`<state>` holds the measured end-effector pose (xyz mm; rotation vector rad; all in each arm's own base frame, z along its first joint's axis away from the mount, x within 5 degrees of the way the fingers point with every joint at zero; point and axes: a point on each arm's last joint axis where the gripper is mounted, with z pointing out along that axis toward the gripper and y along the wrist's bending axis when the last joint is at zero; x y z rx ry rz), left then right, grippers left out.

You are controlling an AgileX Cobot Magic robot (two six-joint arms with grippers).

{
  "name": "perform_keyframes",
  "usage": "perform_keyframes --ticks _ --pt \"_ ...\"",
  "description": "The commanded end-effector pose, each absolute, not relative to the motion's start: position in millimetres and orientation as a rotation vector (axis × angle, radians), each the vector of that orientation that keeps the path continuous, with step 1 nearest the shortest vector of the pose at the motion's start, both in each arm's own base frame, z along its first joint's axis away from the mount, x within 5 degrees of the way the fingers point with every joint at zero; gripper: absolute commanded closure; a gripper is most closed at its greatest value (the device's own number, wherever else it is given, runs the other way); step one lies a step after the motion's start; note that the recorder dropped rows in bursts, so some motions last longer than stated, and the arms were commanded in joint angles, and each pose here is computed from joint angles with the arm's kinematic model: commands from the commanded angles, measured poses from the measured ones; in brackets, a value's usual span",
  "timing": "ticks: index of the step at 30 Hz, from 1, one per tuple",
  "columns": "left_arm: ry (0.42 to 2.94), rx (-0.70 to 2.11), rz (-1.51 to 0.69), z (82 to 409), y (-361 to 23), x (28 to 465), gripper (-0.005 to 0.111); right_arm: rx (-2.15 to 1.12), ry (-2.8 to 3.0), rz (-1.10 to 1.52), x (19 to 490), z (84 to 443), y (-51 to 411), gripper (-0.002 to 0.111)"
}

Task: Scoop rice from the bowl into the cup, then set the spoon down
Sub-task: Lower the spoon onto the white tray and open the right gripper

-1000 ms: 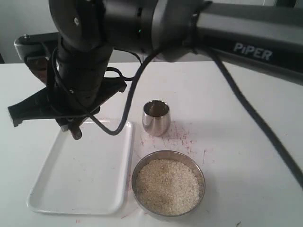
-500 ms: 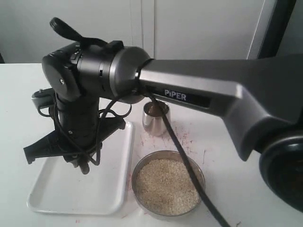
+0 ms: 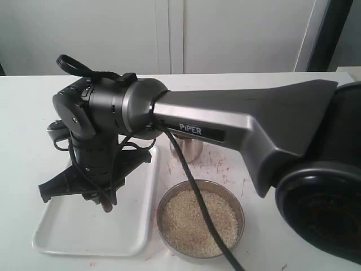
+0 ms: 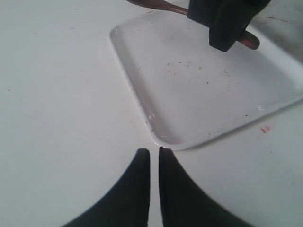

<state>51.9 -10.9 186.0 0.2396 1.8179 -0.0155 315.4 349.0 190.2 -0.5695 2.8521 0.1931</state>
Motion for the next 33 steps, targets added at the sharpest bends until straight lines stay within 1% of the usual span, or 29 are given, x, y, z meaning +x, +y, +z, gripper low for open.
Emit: perform_keyframes --ticks 1,10,25,33 --pt "1.824 0.236 -0.023 184.2 -11.2 51.8 0.092 -0.566 2.83 0.171 317.9 187.8 350.4 0.108" --pt "1.824 0.236 -0.023 184.2 -11.2 51.8 0.092 -0.579 2.869 0.126 320.2 162.3 352.6 0.108" --pt "1.824 0.236 -0.023 184.2 -11.2 51.8 0.092 -0.583 2.831 0.139 323.2 162.1 354.4 0.108" --pt "1.824 0.236 -0.023 184.2 -11.2 51.8 0.092 -0.594 2.868 0.099 322.7 148.9 353.7 0.108"
